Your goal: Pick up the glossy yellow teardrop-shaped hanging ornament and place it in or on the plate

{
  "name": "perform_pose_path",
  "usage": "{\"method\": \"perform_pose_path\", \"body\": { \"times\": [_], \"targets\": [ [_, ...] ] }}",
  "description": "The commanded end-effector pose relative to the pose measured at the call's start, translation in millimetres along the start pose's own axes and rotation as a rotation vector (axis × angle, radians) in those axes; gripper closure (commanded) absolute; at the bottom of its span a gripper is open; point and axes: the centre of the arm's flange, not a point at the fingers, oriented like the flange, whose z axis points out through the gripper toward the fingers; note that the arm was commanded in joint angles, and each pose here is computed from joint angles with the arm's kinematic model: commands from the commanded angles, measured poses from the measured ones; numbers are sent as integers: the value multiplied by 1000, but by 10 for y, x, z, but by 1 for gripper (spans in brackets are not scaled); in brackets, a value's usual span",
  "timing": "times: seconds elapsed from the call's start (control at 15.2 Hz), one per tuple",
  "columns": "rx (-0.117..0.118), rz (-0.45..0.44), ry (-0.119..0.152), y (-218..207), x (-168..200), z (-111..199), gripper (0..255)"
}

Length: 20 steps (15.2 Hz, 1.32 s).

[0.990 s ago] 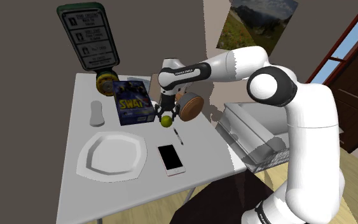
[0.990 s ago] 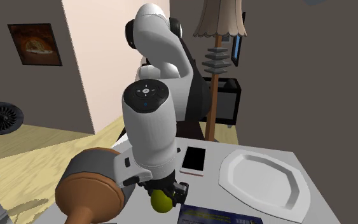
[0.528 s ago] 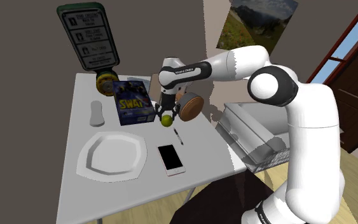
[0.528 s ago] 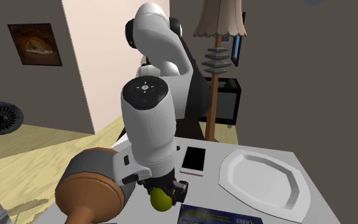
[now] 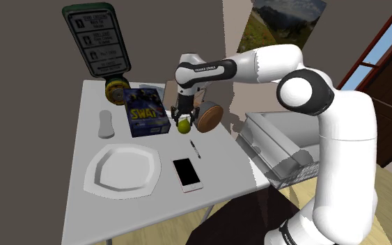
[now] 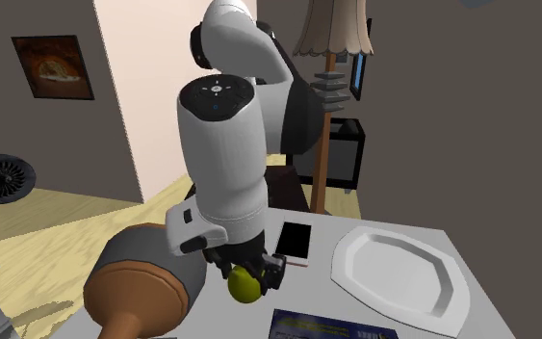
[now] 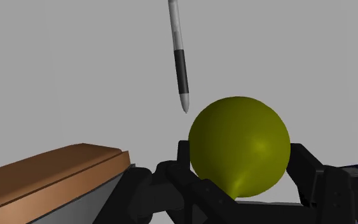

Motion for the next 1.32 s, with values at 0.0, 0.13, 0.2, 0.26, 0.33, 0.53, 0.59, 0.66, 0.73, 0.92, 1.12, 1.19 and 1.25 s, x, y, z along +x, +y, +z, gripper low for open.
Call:
{"method": "perform_pose_path", "body": {
  "times": [0.0,0.13,0.2,0.26,0.33,0.53,0.59,0.66,0.73,0.92,1.12,1.19,1.25],
  "targets": [
    [0,0,0,16,-28,-103,255],
    [0,0,0,24,-53,-206,255],
    [0,0,0,28,-64,-257,255],
    [0,0,0,32,-75,-309,255],
    [0,0,0,36,-87,-360,255],
    [0,0,0,-169,-259,-385,255],
    [0,0,0,-273,-339,-372,255],
    [0,0,0,-377,-418,-359,255],
    [0,0,0,-482,-498,-346,255],
    [0,0,0,-795,-737,-307,255],
    [0,0,0,-1108,-977,-268,255],
    [0,0,0,-1212,-1057,-256,255],
    [0,0,0,-1317,-1136,-243,255]
  ]
}}
